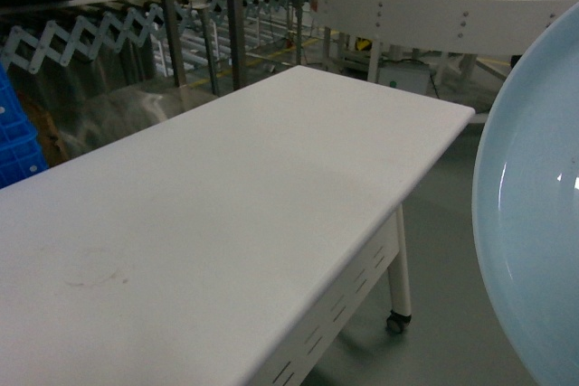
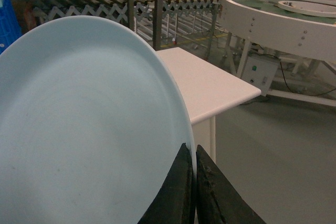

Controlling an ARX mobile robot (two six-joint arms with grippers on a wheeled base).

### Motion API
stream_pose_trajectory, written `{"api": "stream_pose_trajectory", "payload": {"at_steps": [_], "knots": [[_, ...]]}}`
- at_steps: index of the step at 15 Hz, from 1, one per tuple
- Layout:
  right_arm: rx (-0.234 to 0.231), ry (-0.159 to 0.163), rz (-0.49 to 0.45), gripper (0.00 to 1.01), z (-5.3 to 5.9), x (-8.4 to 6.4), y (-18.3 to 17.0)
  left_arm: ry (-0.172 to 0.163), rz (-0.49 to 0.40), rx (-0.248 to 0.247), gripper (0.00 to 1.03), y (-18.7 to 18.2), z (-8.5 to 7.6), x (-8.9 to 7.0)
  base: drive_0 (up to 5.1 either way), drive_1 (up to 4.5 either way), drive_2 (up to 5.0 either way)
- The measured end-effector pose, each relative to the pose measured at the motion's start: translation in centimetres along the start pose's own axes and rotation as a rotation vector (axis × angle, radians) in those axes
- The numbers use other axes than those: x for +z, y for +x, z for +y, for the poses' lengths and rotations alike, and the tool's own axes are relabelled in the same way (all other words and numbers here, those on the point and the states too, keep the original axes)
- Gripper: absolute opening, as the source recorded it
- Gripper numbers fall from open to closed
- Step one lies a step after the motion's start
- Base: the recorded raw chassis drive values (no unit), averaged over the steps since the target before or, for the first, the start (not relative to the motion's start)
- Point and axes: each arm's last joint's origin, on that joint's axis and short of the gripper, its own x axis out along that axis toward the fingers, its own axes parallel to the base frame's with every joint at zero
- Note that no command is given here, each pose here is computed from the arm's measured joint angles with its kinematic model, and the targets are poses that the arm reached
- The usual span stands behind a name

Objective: Place blue tray on left shelf second layer neatly

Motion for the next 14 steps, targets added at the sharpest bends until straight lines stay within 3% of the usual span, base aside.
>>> {"api": "stream_pose_trajectory", "payload": {"at_steps": [6,11,14], "knots": [[0.0,0.0,0.0,0.02,0.0,0.0,0.0,0.0,0.0,0.0,0.98,0.0,0.0,0.0,-1.6,-1.59,-1.6],[0.0,0.001,0.002,0.02,-0.01,-0.02,0.03,0.0,0.002,0.002,0.98,0.0,0.01,-0.02,2.7,-5.94,-2.1],[-0.006,0.001,0.003,0.02,-0.03,-0.03,0.02,0.0,-0.003,-0.006,0.98,0.0,-0.02,0.03,-0.7,-0.71,-0.7]]}}
